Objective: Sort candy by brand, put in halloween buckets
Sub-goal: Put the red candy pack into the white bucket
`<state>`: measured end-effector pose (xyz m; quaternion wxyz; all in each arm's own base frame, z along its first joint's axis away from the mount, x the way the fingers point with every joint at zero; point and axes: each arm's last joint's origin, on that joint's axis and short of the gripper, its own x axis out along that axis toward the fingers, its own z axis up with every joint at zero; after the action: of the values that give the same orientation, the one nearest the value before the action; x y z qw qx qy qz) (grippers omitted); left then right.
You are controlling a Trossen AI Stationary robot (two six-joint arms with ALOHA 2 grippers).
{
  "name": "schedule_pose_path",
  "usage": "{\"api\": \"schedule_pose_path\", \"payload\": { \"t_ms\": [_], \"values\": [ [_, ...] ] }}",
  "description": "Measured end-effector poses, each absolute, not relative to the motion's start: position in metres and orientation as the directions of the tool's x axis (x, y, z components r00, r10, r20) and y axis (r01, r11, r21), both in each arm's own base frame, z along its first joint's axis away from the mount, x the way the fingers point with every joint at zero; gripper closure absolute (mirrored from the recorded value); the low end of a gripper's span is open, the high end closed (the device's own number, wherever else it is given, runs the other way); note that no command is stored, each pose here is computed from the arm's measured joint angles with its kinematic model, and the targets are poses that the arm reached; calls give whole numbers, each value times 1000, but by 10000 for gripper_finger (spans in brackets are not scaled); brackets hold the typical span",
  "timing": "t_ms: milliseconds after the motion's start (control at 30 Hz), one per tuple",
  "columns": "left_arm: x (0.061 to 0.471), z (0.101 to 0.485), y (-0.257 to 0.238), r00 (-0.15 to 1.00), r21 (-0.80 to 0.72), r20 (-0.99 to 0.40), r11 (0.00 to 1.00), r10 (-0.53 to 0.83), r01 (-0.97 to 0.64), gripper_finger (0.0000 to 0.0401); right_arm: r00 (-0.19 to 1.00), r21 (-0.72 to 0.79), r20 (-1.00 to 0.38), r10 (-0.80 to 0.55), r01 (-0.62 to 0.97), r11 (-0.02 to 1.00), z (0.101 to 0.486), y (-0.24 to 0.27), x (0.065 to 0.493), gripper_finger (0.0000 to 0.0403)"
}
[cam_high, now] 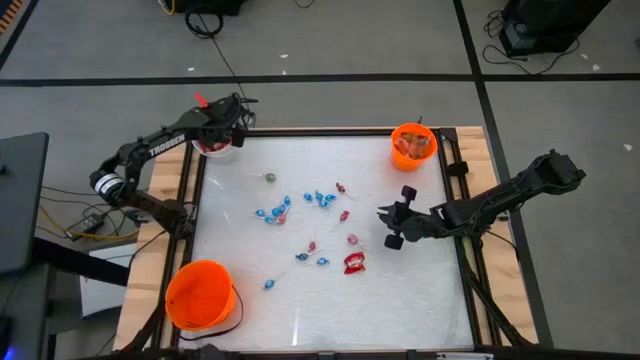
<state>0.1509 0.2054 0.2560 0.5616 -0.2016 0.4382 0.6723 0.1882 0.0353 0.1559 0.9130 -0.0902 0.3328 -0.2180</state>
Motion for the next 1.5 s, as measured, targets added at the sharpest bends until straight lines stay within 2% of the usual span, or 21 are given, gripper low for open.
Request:
{"api": "schedule_pose_path", "payload": {
  "t_ms": [167,333,467,567,700,933,1100,1233,1367,1500],
  "values": [
    [185,263,181,-115,306,-749,187,652,-934,259,684,-293,-557,-471,368,882,153,30,188,330],
    [236,269,133,170,196,-703,418,691,-887,266,708,-225,-556,-436,376,899,155,27,192,330],
    [277,270,80,434,80,-648,622,626,-779,269,722,-185,-559,-409,372,910,155,28,193,330],
    [303,262,38,604,-1,-571,735,556,-678,269,727,-161,-564,-391,367,916,155,28,193,330],
    [333,241,-13,734,-59,-510,833,448,-549,269,735,-141,-569,-369,355,924,156,29,193,330],
    [367,201,-71,862,-151,-424,916,279,-371,269,744,-132,-562,-361,351,927,179,29,191,330],
    [389,171,-83,876,-221,-452,930,169,-293,269,773,-114,-504,-387,384,916,201,27,190,330],
    [409,161,-90,857,-206,-492,935,155,-287,268,771,-106,-505,-388,390,915,204,26,184,330],
    [425,155,-97,813,-160,-561,943,156,-292,246,732,-117,-550,-403,410,905,201,24,177,330],
    [442,148,-108,800,-161,-595,964,77,-213,203,677,-147,-586,-444,450,881,196,22,171,330]
  ]
}}
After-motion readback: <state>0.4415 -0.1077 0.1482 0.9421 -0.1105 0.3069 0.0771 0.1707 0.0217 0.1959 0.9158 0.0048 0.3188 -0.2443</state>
